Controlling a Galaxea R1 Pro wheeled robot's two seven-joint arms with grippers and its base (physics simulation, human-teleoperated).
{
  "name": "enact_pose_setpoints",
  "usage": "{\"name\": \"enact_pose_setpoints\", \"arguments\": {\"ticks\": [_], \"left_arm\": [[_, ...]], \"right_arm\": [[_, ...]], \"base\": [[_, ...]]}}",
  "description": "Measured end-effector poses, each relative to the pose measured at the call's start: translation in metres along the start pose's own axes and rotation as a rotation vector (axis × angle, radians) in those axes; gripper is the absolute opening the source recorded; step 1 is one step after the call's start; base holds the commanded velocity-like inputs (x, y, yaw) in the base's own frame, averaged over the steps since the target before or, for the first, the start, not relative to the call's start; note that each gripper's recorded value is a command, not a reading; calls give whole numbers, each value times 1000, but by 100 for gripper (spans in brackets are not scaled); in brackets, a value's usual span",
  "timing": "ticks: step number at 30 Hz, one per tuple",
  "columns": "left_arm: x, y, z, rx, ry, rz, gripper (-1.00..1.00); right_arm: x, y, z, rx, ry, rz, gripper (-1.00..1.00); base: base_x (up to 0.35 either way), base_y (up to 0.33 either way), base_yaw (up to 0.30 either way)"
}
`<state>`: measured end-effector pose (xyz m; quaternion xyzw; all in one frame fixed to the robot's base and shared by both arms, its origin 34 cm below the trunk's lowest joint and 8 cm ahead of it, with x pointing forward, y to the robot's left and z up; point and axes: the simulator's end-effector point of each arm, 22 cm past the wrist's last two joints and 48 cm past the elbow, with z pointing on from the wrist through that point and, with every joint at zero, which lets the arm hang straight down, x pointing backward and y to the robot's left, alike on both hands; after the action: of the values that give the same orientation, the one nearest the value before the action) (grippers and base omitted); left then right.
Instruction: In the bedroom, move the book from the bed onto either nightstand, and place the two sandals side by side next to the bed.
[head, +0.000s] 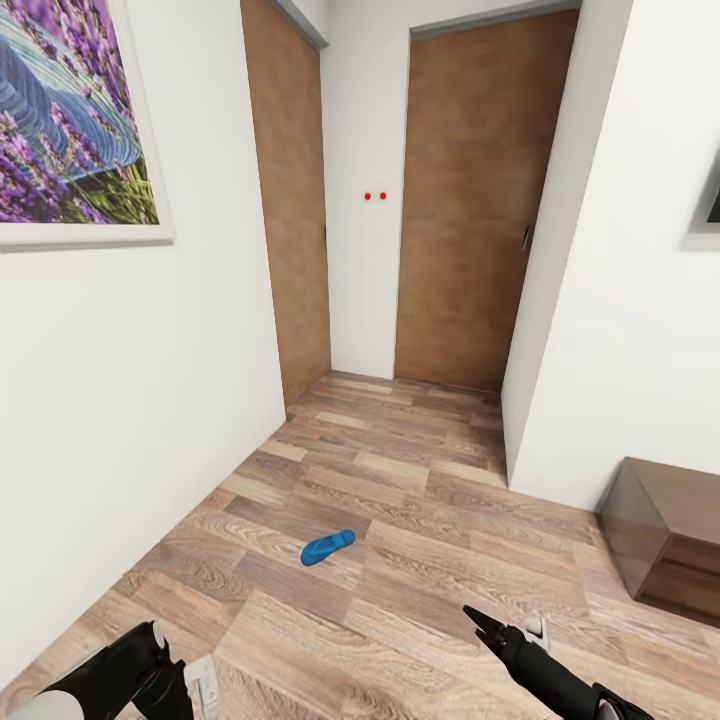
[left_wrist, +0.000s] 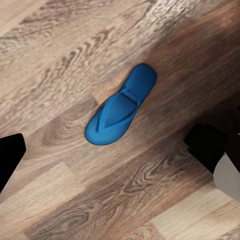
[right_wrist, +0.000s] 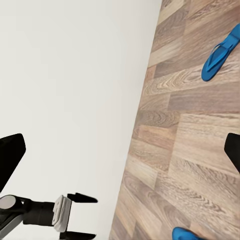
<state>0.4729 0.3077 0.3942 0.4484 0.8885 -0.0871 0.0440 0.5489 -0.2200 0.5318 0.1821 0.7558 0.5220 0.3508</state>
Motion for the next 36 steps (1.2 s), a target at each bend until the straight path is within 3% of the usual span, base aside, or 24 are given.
{"name": "enact_pose_setpoints", "arguments": {"ticks": [11, 21, 24, 31, 36], "left_arm": [[8, 7, 25, -48, 7, 2, 100], [19, 9, 46, -57, 19, 8, 100], [24, 10, 52, -63, 31, 21, 100], [29, 12, 67, -75, 38, 62, 100], [34, 14, 77, -93, 71, 124, 100]], "right_arm": [[11, -11, 1, -44, 2, -1, 100], [19, 9, -4, -224, -5, -7, 100], [19, 15, -8, -274, -7, -16, 100], [25, 8, -10, -303, -8, -25, 100], [30, -2, -11, -305, -9, -27, 100]], "base": [[0, 0, 0], [0, 0, 0], [0, 0, 0], [0, 0, 0], [0, 0, 0]]}}
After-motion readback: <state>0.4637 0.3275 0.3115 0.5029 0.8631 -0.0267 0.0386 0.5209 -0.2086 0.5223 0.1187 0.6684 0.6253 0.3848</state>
